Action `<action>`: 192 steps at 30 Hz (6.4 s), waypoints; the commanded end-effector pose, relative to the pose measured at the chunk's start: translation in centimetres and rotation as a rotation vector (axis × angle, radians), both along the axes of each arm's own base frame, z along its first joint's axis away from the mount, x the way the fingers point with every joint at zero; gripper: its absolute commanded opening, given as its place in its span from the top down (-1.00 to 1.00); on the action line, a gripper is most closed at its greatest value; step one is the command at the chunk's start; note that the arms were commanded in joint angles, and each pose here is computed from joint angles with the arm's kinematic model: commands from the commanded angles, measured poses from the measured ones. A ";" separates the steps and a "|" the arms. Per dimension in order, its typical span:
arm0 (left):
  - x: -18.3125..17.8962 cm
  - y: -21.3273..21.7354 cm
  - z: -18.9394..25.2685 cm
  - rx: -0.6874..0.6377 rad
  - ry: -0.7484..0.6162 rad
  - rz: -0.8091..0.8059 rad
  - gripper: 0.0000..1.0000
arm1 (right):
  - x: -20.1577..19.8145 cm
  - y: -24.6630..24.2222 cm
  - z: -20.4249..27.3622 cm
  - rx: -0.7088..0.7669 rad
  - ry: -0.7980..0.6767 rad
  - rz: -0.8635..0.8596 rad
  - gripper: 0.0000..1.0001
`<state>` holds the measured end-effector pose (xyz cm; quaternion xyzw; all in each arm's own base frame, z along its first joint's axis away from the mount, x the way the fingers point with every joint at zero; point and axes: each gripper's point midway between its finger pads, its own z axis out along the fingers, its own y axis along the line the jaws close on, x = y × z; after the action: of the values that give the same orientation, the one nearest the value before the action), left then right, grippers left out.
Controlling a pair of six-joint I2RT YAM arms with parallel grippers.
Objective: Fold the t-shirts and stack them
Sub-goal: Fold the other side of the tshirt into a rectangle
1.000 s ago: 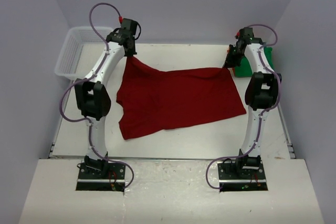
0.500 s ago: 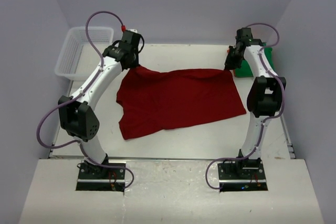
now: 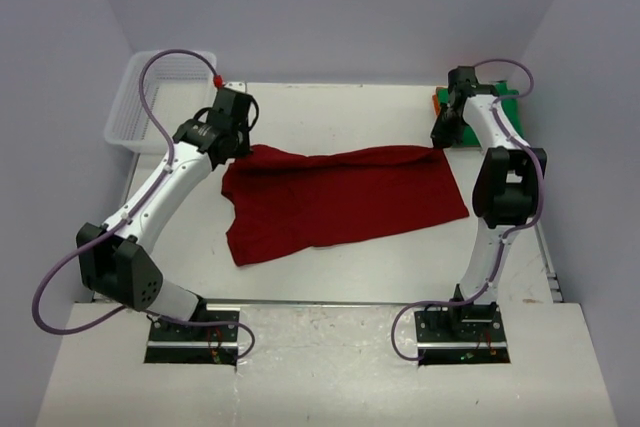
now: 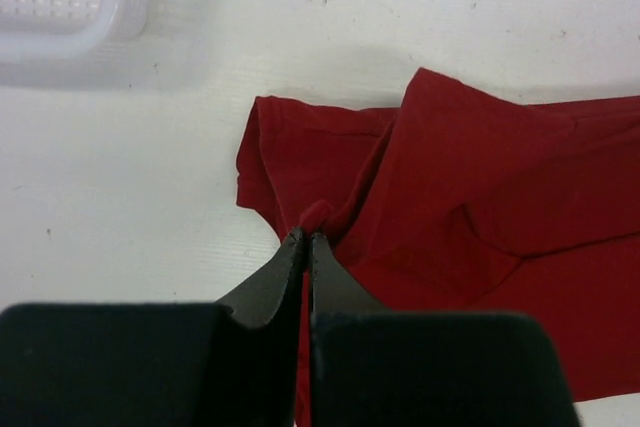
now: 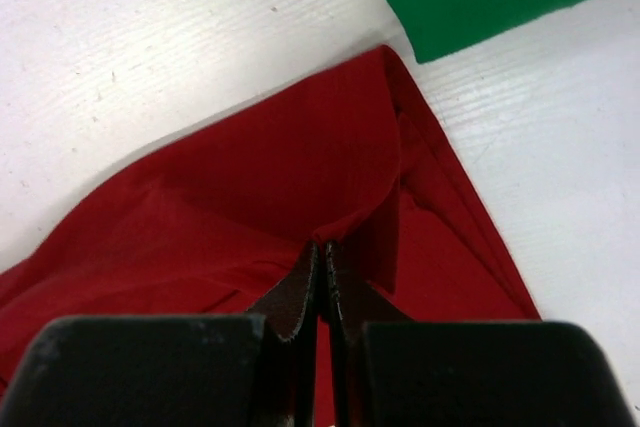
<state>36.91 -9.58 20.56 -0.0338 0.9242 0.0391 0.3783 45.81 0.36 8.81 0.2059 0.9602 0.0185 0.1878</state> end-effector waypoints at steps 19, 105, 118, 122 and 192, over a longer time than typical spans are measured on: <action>-5.8 -0.6 -2.4 -0.061 0.021 -0.046 1.00 | -3.3 -2.0 1.6 -0.084 -0.025 -0.100 1.00; -7.1 -2.2 -1.6 -0.099 0.000 -0.156 1.00 | -9.7 -1.8 -4.2 0.673 -0.100 -0.568 0.19; -6.8 -2.3 -0.5 -0.103 -0.024 -0.154 1.00 | -9.4 -2.2 -4.9 0.666 -0.077 -0.577 0.50; -6.6 -2.3 -0.5 -0.100 -0.021 -0.156 1.00 | -9.3 -2.2 -4.9 0.664 -0.079 -0.578 0.64; -13.3 -3.3 -11.7 -0.271 0.286 -0.008 1.00 | -1.2 -0.2 5.7 0.471 -0.316 -0.197 1.00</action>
<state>24.24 -12.30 8.49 -0.0433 0.9697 -0.0582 0.2335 43.89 -0.35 11.53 0.3592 0.8670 0.2382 0.2501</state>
